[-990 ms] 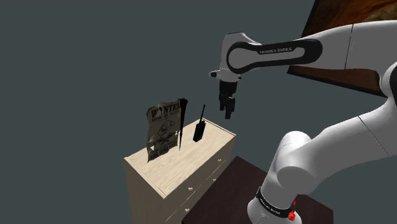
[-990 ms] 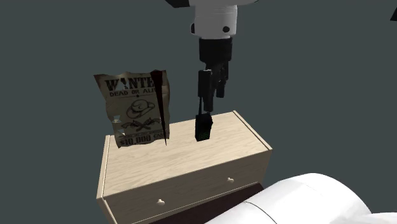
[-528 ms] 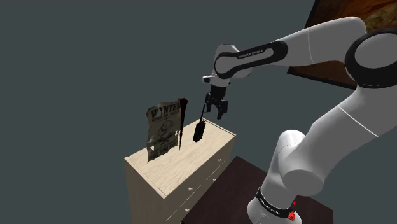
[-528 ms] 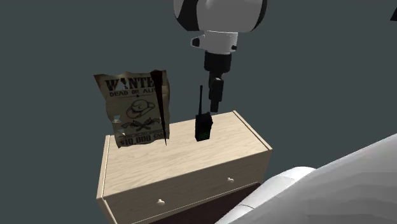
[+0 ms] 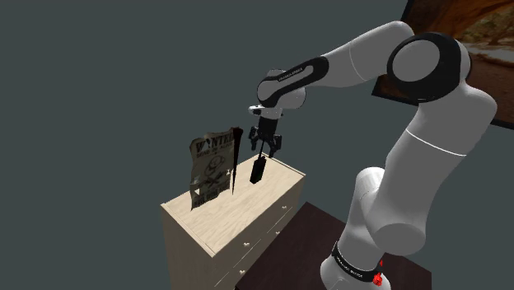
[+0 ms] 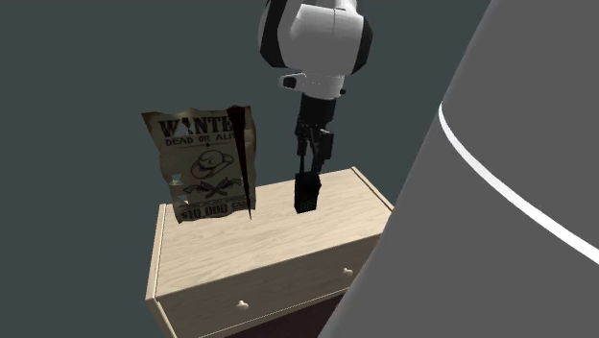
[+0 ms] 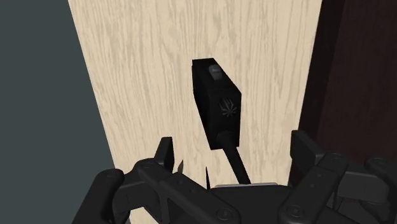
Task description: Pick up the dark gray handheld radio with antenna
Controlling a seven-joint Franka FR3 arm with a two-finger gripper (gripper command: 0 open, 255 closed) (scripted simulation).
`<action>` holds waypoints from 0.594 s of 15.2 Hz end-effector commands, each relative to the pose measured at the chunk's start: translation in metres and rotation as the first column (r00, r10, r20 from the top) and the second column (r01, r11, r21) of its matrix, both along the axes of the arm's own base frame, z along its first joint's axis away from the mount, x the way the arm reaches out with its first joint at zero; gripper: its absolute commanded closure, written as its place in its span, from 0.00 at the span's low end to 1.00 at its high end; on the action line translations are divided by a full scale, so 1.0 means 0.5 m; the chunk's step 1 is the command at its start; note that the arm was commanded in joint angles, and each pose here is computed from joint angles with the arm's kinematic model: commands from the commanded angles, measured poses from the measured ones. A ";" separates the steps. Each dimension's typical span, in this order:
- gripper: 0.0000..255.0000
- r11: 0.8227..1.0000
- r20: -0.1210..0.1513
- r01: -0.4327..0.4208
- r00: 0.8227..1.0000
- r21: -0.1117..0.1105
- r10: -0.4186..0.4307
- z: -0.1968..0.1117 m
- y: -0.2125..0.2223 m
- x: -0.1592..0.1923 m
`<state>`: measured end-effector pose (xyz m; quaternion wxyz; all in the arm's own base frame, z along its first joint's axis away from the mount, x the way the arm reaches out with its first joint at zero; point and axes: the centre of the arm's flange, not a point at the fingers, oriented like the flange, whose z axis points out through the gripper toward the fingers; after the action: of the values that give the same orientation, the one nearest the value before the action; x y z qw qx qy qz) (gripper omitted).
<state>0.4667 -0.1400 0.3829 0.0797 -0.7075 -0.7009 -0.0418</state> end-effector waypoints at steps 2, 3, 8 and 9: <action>0.00 1.000 0.002 -0.008 1.000 0.002 0.008 -0.033 -0.003 0.001; 0.00 1.000 0.002 -0.008 1.000 0.002 0.008 -0.044 -0.003 0.001; 1.00 1.000 0.002 -0.008 1.000 0.002 0.008 -0.059 -0.005 0.000; 1.00 1.000 0.002 -0.008 1.000 0.002 0.008 -0.059 -0.005 0.001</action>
<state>0.4672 -0.1423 0.3540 0.0793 -0.7046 -0.7039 -0.0433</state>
